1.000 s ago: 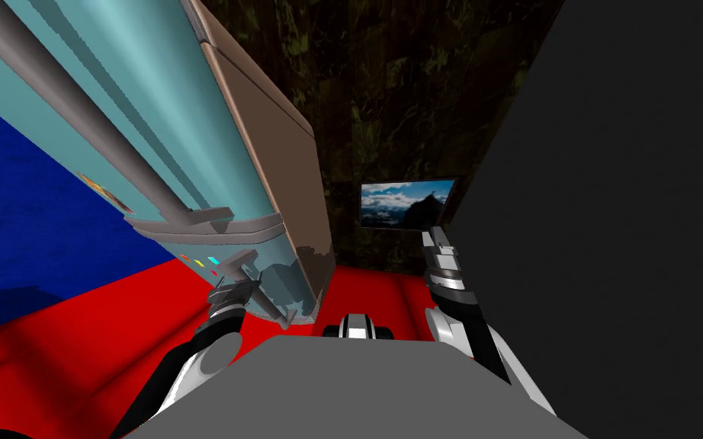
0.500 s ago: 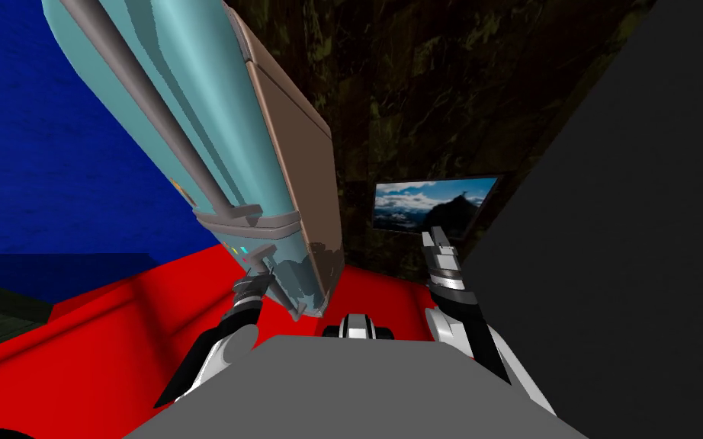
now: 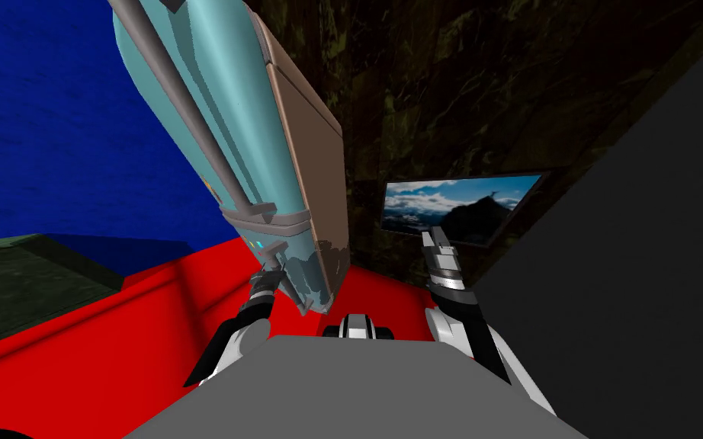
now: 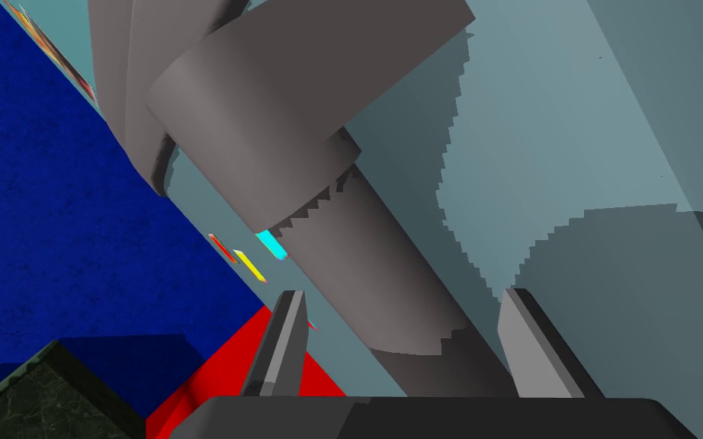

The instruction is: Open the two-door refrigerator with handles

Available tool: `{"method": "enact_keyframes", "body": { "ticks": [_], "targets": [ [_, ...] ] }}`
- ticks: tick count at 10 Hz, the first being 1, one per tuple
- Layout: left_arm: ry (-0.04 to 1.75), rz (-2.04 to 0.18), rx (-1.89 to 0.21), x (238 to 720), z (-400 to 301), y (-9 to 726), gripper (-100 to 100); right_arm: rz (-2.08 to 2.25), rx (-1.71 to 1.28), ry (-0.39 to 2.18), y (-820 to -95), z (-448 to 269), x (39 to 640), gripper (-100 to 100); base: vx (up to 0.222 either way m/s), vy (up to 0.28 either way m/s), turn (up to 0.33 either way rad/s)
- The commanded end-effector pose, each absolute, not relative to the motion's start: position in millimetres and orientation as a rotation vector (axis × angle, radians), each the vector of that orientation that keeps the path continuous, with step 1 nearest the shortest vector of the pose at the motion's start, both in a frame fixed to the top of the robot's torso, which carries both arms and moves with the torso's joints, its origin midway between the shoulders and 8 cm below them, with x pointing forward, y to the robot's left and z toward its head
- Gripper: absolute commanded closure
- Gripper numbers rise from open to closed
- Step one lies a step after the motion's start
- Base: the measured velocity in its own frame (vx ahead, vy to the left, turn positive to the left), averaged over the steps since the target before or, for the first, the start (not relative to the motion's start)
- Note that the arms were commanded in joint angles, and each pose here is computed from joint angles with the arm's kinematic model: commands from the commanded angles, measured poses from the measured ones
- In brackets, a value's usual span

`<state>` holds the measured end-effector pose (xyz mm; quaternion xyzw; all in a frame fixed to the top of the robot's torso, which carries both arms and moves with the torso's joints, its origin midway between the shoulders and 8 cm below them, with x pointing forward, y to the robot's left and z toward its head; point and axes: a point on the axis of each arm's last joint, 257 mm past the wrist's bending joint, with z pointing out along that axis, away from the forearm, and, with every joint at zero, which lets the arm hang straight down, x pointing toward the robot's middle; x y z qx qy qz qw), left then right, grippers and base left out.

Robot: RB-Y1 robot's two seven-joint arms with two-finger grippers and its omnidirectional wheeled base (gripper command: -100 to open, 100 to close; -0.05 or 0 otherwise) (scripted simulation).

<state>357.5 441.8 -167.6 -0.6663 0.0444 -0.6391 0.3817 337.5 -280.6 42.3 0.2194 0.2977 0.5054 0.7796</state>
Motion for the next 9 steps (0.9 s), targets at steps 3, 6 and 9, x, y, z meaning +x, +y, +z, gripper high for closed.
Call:
{"method": "enact_keyframes", "body": {
  "ticks": [3,6,9],
  "targets": [
    [0.187,-1.682,-1.730,374.8,-173.6,398.3,100,1.092,0.474,0.643,-280.5,42.3,337.5,0,0.023,0.019,0.141],
    [0.202,-1.720,-1.720,392.3,-171.9,389.7,100,1.093,0.474,0.643,-280.5,42.4,337.5,0,-0.025,0.062,0.007],
    [0.215,-1.738,-1.725,408.2,-173.6,385.6,100,1.093,0.474,0.643,-280.5,42.3,337.6,0,-0.194,0.167,-0.103]
  ]
}}
